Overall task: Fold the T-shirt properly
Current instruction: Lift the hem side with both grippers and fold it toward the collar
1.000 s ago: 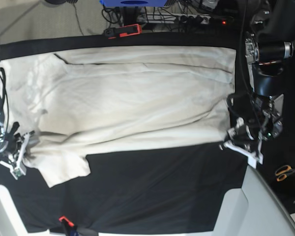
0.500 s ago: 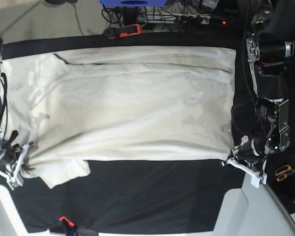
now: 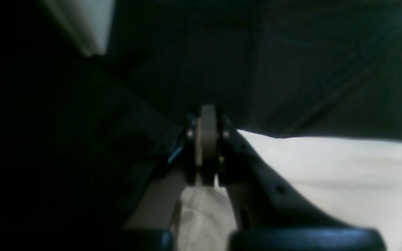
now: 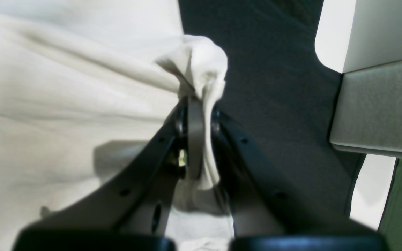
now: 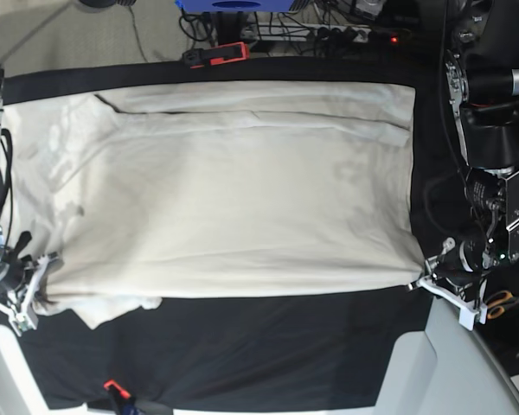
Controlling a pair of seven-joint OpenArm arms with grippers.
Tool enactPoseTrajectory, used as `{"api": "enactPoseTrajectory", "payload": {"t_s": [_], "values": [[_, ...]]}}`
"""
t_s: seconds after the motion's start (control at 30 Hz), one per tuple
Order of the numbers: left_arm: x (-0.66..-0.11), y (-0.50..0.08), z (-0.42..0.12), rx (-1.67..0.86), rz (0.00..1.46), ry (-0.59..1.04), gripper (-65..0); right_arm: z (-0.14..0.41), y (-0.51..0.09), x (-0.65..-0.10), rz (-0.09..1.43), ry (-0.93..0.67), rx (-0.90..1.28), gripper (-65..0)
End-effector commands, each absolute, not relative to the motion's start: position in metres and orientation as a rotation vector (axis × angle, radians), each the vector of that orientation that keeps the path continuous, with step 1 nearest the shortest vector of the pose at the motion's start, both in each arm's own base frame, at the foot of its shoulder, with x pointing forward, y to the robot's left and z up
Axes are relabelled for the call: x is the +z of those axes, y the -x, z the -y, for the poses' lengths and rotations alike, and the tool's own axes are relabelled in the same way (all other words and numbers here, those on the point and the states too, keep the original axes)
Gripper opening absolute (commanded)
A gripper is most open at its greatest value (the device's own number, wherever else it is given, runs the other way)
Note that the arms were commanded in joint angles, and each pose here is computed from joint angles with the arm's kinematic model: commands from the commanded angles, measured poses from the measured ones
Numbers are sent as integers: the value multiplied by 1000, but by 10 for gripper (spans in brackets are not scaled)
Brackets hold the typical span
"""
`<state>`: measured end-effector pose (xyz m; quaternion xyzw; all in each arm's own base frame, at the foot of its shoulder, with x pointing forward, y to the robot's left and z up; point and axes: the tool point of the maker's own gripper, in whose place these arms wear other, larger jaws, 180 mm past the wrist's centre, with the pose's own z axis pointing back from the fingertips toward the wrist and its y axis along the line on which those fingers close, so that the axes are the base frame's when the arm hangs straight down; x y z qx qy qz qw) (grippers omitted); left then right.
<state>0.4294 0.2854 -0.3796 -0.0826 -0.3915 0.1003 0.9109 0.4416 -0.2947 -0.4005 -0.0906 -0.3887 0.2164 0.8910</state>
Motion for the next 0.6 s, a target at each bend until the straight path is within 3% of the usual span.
{"api": "enactPoseTrajectory", "payload": {"t_s": [0.0, 0.43, 0.57], "values": [[-355, -443, -296, 203, 877, 157, -650, 308, -460, -371, 883, 230, 429, -650], [-355, -443, -297, 203, 879, 154, -650, 323, -463, -366, 906, 299, 366, -650], [-361, -437, -297, 202, 866, 152, -650, 319, -465, -362, 981, 276, 354, -650]]}}
